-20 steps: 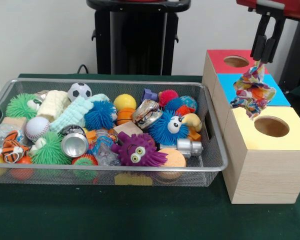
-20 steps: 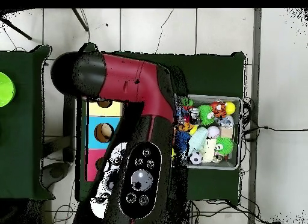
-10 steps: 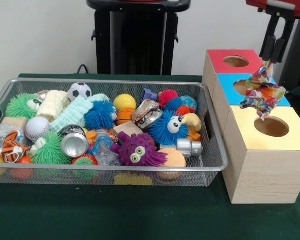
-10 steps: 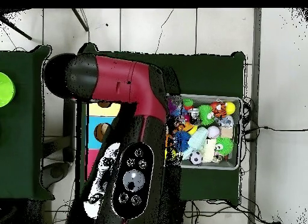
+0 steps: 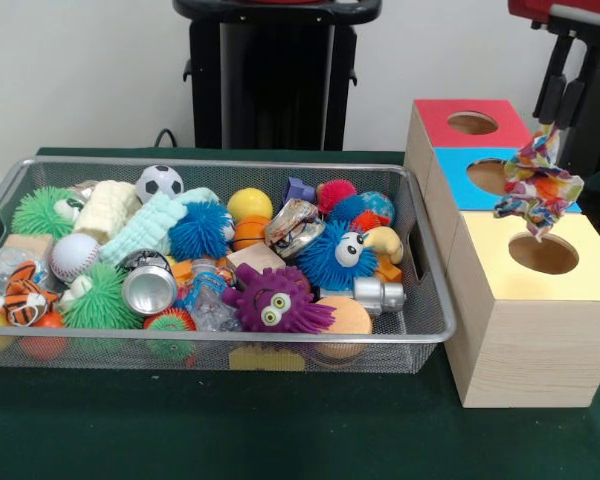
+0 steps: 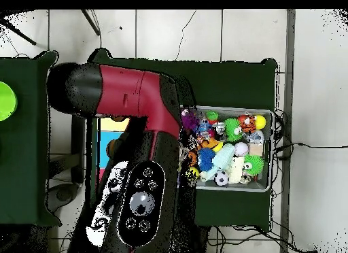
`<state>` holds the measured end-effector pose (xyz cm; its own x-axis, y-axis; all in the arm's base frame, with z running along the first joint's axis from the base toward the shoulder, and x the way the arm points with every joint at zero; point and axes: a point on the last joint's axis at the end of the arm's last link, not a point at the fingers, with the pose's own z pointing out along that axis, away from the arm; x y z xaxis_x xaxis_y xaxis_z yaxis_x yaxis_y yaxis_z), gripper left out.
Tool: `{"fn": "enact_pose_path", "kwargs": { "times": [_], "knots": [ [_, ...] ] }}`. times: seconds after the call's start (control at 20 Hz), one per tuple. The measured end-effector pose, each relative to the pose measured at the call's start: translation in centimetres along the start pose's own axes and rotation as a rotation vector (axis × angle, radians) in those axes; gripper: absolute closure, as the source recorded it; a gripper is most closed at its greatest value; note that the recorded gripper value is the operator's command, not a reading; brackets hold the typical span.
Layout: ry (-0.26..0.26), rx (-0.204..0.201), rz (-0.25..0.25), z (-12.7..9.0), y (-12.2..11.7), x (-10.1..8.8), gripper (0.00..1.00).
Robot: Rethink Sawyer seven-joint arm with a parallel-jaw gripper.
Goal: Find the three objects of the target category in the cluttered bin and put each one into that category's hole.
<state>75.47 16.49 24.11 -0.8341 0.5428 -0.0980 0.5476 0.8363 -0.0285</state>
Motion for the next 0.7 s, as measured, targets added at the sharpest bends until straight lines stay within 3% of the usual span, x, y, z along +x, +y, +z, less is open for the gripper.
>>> {"fn": "enact_pose_path", "kwargs": {
  "times": [0.7],
  "knots": [
    [0.001,0.002,-0.006,0.1,1.5,1.7,1.00]
  ]
}}
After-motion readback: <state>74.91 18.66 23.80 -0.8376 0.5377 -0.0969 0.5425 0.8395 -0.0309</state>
